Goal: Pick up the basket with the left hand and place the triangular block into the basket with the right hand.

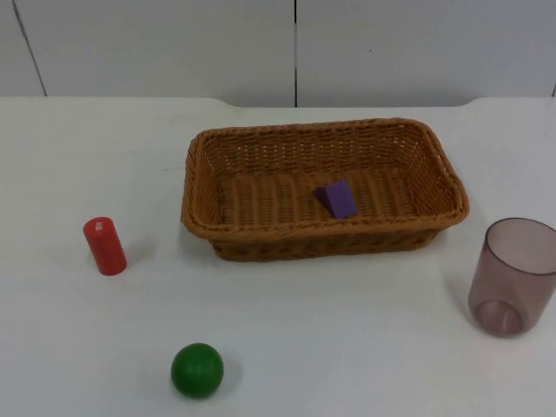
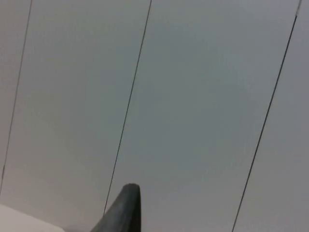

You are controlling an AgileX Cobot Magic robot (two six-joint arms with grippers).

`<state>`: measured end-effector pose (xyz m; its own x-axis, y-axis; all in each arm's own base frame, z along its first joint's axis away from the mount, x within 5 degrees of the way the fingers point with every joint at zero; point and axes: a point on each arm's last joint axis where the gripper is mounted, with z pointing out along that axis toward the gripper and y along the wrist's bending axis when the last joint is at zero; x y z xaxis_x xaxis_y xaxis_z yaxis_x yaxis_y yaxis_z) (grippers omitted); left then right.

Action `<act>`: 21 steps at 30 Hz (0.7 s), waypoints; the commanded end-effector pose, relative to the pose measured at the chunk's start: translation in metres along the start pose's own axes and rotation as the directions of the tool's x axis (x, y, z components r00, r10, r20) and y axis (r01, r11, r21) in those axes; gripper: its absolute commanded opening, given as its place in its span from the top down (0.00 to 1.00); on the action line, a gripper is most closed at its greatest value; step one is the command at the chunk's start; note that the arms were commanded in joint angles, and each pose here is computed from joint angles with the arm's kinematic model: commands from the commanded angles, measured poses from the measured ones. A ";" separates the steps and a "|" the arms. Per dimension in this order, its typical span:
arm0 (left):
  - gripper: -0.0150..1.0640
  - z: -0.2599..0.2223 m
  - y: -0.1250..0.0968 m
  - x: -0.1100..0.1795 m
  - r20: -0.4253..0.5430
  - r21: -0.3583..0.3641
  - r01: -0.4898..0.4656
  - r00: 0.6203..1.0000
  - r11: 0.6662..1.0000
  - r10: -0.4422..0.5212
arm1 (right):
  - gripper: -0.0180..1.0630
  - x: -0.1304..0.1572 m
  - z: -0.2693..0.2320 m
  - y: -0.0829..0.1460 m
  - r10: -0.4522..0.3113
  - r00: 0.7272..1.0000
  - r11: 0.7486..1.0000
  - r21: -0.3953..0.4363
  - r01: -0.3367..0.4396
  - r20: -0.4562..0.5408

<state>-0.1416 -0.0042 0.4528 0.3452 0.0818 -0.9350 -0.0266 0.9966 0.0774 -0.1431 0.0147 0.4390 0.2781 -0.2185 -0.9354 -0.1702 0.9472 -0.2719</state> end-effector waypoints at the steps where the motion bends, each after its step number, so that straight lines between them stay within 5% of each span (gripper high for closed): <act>1: 0.01 -0.014 0.002 0.004 0.015 -0.010 -0.012 1.000 1.000 0.012 | 0.02 0.004 -0.012 0.002 -0.012 1.000 1.000 0.019 0.011 0.019; 5: 0.01 -0.017 0.006 0.007 -0.012 -0.058 -0.025 1.000 0.998 0.024 | 0.02 0.006 -0.012 -0.003 0.011 1.000 0.997 0.074 -0.010 -0.006; 10: 0.01 -0.015 -0.001 0.012 -0.051 0.051 -0.039 0.998 0.998 0.041 | 0.02 0.006 -0.012 -0.002 0.016 1.000 0.998 0.059 -0.016 -0.004; 21: 0.01 -0.015 0.002 0.013 -0.054 0.060 -0.034 0.998 0.998 0.038 | 0.02 0.009 -0.012 -0.002 0.007 0.999 0.998 0.056 -0.005 -0.040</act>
<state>-0.1532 -0.0021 0.4364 0.3012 0.1244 -0.9454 0.0019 0.9914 0.1311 -0.1529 0.0089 0.4285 0.2477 -0.2190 -0.9438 -0.1193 0.9598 -0.2540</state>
